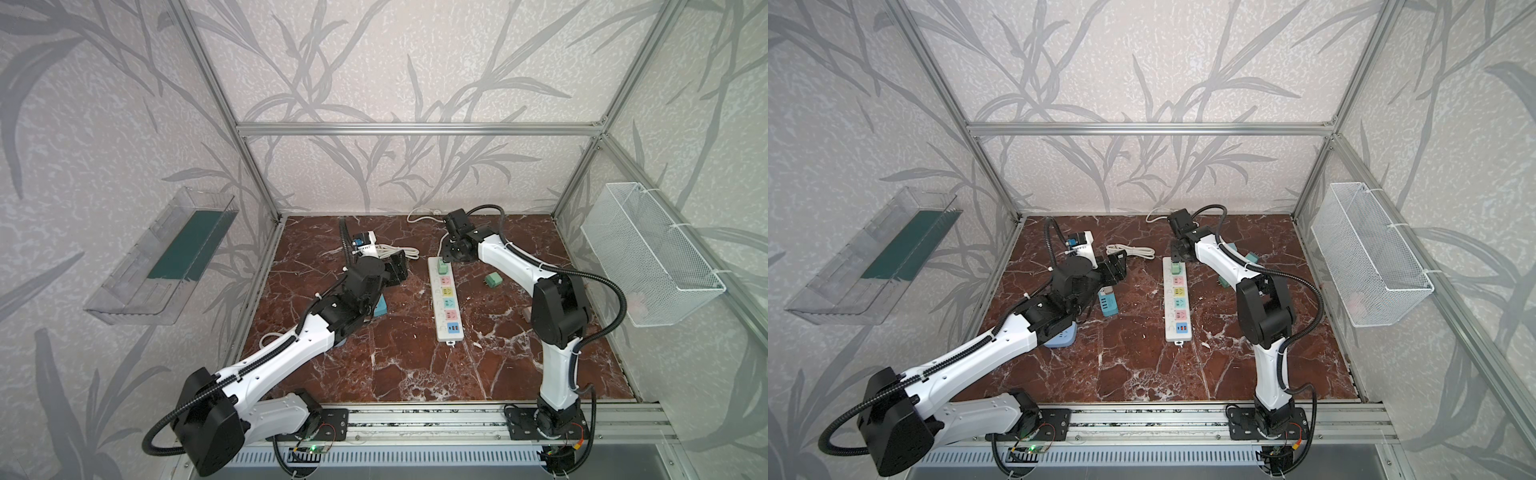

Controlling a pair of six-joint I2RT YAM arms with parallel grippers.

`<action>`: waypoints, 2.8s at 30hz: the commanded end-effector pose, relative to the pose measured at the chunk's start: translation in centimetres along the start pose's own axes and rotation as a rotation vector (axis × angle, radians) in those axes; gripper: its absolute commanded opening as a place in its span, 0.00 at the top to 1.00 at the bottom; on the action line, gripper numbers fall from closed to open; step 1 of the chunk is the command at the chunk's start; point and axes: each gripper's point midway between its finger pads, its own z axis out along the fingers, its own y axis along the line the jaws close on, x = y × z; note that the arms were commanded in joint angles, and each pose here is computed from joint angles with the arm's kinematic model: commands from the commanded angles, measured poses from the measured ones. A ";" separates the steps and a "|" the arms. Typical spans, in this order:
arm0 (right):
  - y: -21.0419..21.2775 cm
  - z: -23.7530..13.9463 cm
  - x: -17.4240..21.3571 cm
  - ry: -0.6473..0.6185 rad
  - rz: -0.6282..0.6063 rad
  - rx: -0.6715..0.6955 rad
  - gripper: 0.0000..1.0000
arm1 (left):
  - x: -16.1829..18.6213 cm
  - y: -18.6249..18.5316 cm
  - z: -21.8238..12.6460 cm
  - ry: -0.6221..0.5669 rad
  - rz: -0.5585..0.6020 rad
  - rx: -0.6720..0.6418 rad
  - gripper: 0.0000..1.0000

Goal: Insert the plug
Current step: 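Open the right gripper and lift it off the plugged-in green adapter, then move the right gripper over the loose cube adapters beside the white strip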

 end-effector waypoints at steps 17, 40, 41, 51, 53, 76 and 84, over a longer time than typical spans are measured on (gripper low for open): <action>-2.1 -5.3 -0.7 -0.051 0.062 -0.003 0.44 | -1.0 0.1 0.0 -0.032 0.024 0.019 0.22; -3.7 -11.9 -2.7 -0.172 0.127 0.044 0.37 | -2.3 0.7 0.5 -0.043 -0.039 0.071 0.26; -3.9 -12.2 -2.9 -0.172 0.119 0.050 0.37 | -2.4 0.7 0.4 -0.047 -0.041 0.069 0.26; -7.2 -14.6 -3.7 -0.224 0.185 0.098 0.34 | -2.4 1.0 0.4 -0.056 -0.050 0.061 0.25; -8.6 -14.4 -3.1 -0.222 0.205 0.134 0.34 | -2.0 1.1 0.7 -0.047 -0.044 0.055 0.26; -17.5 -4.3 4.3 -0.008 0.683 0.111 0.18 | 0.2 1.1 2.3 0.031 -0.045 0.059 0.27; -17.4 -0.3 5.6 0.086 0.762 0.152 0.20 | -0.3 1.3 2.0 0.010 -0.030 0.044 0.27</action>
